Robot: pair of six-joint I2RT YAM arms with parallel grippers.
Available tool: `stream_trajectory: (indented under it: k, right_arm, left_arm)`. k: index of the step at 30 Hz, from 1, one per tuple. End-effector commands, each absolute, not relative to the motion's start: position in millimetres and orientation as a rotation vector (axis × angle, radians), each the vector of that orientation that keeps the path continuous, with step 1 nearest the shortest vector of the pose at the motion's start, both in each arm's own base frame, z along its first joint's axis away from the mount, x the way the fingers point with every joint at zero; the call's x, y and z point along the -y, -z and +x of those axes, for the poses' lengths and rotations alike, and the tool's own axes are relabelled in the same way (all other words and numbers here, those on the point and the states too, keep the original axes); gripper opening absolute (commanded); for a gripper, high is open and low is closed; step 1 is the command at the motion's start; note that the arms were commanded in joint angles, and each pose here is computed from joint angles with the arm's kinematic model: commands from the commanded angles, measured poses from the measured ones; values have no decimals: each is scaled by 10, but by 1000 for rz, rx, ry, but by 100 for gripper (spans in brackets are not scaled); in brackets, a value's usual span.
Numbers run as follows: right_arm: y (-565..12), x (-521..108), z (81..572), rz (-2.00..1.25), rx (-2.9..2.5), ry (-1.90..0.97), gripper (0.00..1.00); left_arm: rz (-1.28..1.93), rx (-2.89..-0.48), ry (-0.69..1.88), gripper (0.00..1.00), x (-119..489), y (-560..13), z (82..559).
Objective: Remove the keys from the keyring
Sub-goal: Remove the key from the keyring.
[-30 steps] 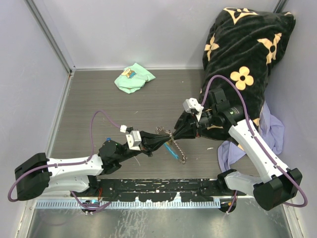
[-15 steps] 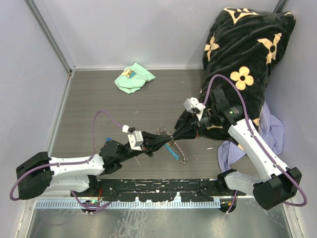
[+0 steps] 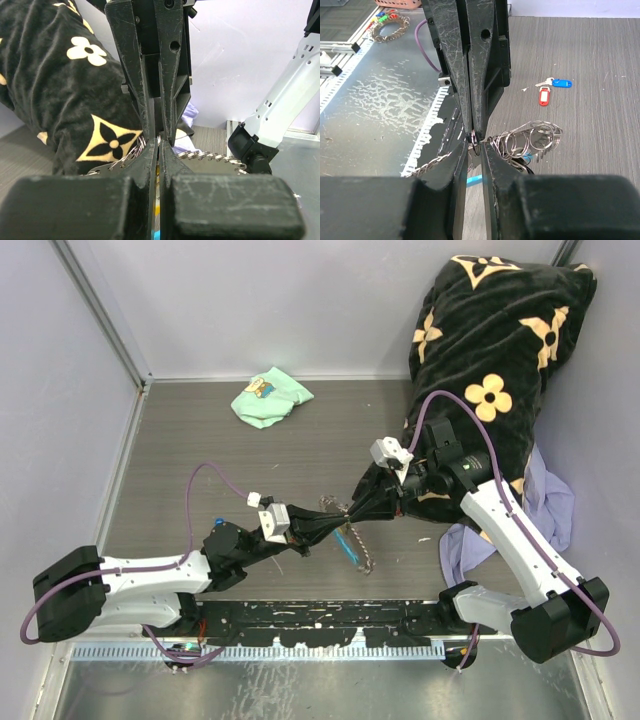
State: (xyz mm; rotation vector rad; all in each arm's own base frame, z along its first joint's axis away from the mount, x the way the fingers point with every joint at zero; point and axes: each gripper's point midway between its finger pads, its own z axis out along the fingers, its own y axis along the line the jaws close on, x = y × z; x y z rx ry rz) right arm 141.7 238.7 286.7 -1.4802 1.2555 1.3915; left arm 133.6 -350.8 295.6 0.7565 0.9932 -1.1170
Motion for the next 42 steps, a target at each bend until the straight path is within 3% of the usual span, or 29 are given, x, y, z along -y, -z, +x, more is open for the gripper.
stream_trajectory:
  k: [1,7,13,19,23,27,34,42]
  right_arm:
    - [-2910,-2406,1451,-1490,-1216,-1364,23]
    - [-2914,-2410,1445,-1488,-1211,-1375,22]
    - [-2908,-2418,1431,-1508,-1199,-1355,1]
    - [-2921,-2388,1440,-1577,-1178,-1246,1]
    - [-2959,-2324,1504,-1689,-1138,-1064,1]
    - [-2847,-2194,1544,-1925,-1005,-795,1]
    - [-2693,-2164,1597,-2240,-755,-588,1]
    - [-2558,-2323,1615,-2359,-731,-582,1]
  left_arm:
    - [653,-802,1167,0,3369,-3586,1238]
    - [650,-798,1170,0,3364,-3596,1233]
    - [649,-803,1167,0,3373,-3576,1244]
    - [635,-814,1163,1,3336,-3524,1256]
    - [640,-822,1159,40,3156,-3462,1176]
    - [759,-959,1108,50,2999,-3165,1090]
    - [842,-1039,1007,51,2776,-2941,1062]
    - [982,-1045,871,47,3122,-2734,1267]
